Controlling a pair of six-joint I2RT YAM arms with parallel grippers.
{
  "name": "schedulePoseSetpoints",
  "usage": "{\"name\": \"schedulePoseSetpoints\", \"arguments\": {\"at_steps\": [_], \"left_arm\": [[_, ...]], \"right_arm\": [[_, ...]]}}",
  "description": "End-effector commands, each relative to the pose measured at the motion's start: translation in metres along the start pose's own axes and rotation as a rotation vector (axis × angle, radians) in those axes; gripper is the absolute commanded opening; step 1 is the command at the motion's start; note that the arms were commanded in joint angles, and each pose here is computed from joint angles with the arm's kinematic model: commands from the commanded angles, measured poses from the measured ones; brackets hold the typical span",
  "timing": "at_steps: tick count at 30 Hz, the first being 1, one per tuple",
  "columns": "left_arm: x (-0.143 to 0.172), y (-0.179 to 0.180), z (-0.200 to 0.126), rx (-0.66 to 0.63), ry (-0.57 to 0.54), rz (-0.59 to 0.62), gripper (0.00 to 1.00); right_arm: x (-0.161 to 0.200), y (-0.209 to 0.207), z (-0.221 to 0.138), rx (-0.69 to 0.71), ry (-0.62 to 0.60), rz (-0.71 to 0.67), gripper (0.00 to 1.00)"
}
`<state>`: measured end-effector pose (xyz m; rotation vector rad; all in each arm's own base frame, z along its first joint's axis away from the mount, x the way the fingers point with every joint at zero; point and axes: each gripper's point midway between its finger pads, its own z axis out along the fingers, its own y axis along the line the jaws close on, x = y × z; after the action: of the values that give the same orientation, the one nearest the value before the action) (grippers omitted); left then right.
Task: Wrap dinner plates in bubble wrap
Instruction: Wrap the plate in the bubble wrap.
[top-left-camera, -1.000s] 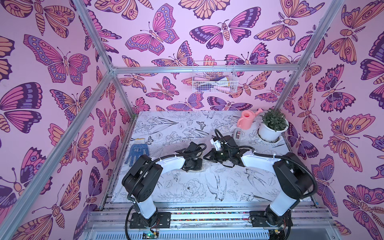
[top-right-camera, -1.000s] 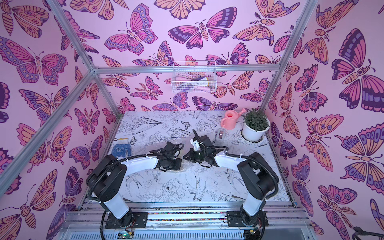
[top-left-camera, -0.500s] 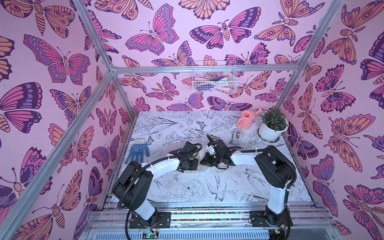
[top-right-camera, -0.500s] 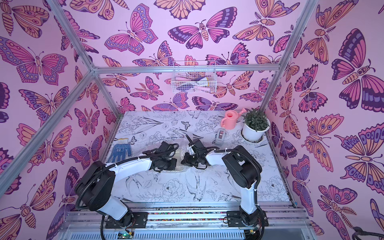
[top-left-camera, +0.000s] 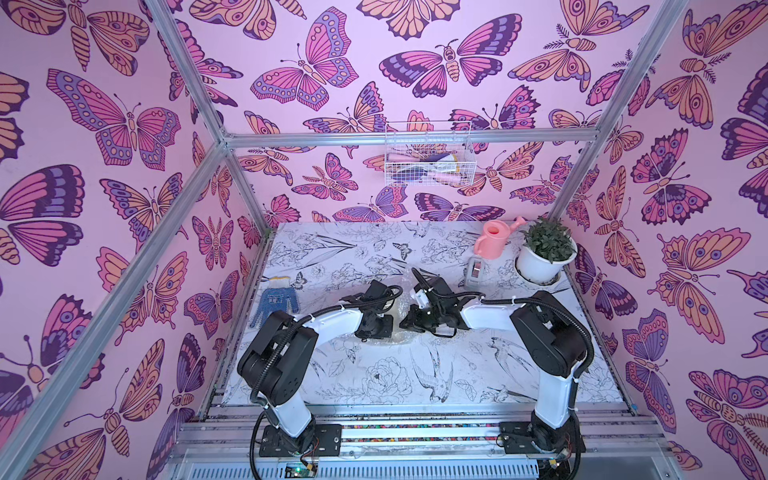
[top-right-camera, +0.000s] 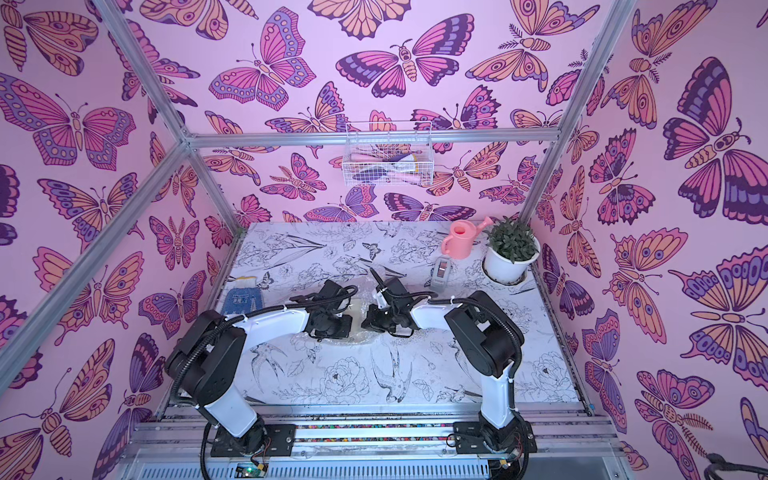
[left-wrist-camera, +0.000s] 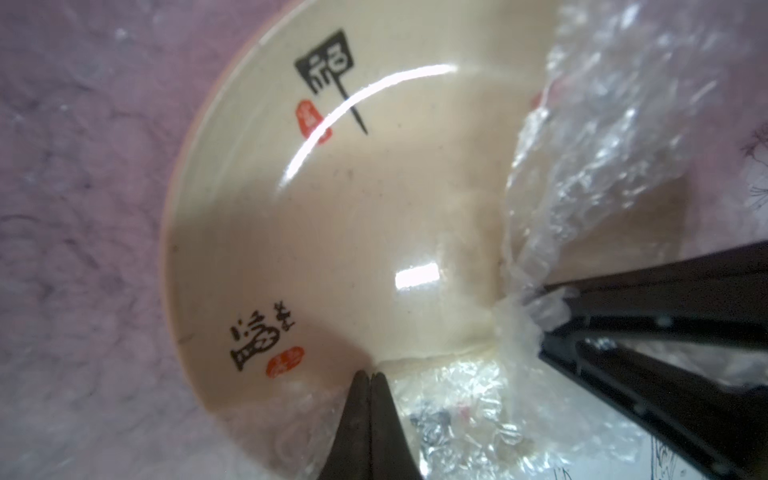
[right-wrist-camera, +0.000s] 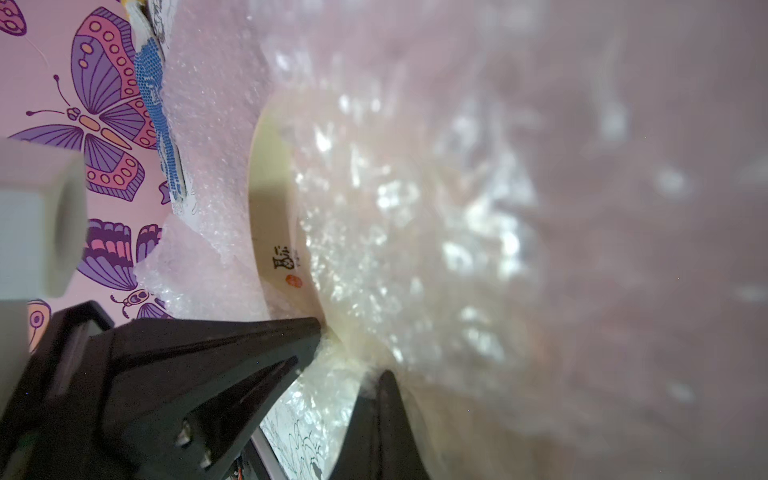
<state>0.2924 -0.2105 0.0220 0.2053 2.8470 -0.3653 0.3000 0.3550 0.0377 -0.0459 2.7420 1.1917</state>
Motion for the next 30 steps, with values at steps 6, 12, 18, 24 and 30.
{"name": "schedulePoseSetpoints", "arguments": {"at_steps": [6,12,18,24,30], "left_arm": [[0.029,0.016,0.017,-0.035,0.089,-0.015,0.0],[0.028,0.015,0.013,-0.027,0.068,-0.018,0.0],[0.003,0.004,-0.028,0.027,-0.045,-0.025,0.0],[-0.019,-0.019,-0.049,0.133,-0.084,-0.068,0.02],[-0.018,-0.023,-0.019,0.145,0.011,-0.12,0.01]], "right_arm": [[0.016,0.043,0.022,-0.143,0.059,0.039,0.0],[0.027,0.018,0.041,-0.077,0.105,0.067,0.0],[0.035,-0.001,0.043,0.001,0.126,0.061,0.0],[0.035,-0.001,0.042,0.0,0.127,0.057,0.0],[0.035,0.002,0.042,-0.016,0.129,0.058,0.0]]}}
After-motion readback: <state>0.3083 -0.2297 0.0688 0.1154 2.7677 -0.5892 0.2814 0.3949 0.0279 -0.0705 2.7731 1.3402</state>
